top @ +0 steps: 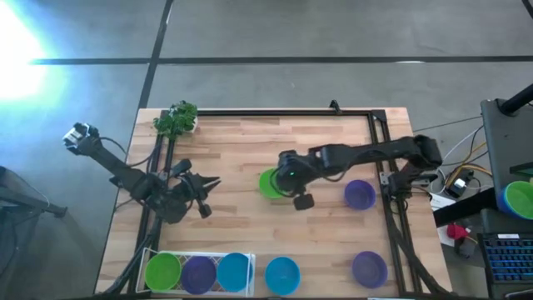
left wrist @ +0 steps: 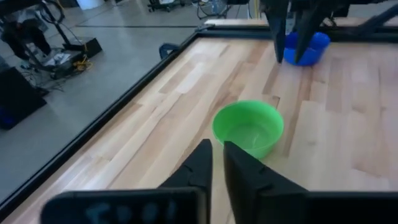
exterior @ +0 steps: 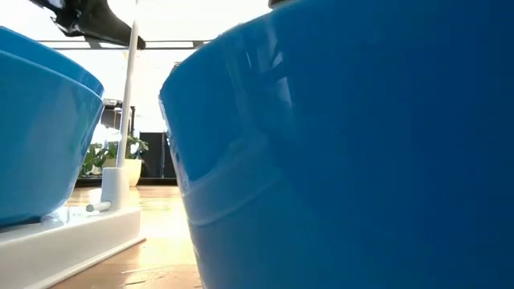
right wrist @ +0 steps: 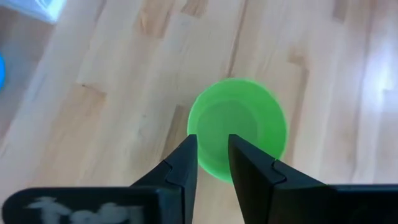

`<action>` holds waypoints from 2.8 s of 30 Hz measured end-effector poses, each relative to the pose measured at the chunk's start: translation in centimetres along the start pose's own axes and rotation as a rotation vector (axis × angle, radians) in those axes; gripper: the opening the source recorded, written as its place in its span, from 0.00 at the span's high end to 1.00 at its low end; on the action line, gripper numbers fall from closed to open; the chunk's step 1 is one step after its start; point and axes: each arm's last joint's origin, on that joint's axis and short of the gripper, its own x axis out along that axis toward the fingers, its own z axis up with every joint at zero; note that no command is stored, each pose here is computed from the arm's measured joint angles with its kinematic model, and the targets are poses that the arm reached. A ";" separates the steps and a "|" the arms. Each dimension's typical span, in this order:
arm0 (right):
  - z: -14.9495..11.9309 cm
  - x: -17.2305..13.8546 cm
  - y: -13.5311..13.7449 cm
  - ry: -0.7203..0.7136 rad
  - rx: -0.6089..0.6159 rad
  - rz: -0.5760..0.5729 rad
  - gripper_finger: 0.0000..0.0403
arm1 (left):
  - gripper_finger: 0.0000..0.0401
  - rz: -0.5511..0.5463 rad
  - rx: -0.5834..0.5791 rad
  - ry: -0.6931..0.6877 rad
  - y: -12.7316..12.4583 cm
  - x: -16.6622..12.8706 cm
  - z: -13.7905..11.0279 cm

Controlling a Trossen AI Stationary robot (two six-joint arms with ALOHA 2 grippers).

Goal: Pick & Place Mini bowls
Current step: Stack the green bowl on the green bowl on the shelf

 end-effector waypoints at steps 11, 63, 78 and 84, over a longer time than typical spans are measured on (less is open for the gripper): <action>-1.8 -5.9 0.4 -0.119 -0.001 -0.029 0.80 | 0.79 0.035 -0.139 0.036 0.1 4.2 2.0; -4.0 -9.2 1.0 -0.187 -0.004 -0.047 0.82 | 0.79 0.064 -0.468 0.558 -0.7 22.1 -0.9; -4.0 -9.2 1.0 -0.188 -0.006 -0.047 0.82 | 0.92 0.023 -0.448 0.617 -1.0 22.8 -1.9; -4.0 -9.2 1.0 -0.187 -0.006 -0.047 0.83 | 0.99 0.015 -0.428 0.615 -1.0 22.8 -1.9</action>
